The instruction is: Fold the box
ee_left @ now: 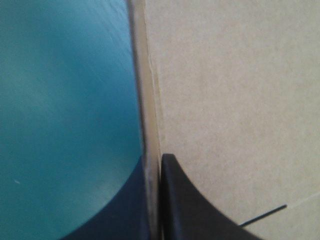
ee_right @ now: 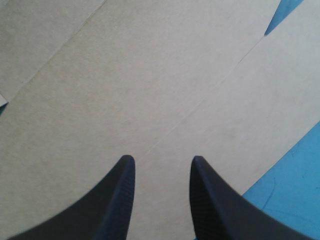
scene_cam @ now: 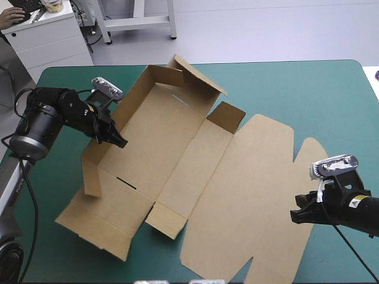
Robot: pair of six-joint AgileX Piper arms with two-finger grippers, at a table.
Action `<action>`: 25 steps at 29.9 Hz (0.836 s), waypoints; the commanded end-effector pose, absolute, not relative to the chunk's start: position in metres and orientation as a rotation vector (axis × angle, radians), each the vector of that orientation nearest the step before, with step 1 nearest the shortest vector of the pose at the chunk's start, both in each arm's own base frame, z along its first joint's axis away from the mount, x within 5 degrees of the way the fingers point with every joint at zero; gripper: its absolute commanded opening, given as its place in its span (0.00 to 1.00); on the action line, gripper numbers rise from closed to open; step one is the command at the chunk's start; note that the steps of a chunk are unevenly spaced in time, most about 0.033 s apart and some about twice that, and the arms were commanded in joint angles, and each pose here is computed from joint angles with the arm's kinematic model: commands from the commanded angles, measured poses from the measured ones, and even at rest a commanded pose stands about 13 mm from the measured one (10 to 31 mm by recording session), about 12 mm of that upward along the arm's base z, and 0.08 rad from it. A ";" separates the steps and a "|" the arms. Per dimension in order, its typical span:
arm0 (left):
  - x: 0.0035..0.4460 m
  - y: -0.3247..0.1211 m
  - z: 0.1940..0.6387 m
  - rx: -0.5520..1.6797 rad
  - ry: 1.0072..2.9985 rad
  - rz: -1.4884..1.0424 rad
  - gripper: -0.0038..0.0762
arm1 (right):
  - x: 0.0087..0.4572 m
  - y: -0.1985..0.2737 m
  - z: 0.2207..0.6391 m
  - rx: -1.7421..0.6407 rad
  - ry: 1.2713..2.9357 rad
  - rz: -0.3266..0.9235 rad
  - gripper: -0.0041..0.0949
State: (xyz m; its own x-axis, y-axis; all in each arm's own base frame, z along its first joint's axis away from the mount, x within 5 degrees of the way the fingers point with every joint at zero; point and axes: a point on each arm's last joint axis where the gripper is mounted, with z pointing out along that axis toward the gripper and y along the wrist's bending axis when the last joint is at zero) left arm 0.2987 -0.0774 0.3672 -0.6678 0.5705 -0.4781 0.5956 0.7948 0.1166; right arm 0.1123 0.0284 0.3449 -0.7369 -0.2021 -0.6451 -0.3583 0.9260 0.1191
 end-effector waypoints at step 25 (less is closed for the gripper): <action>0.280 -0.248 0.413 1.558 1.354 0.351 0.04 | 0.087 0.020 0.416 -0.300 2.265 0.170 0.38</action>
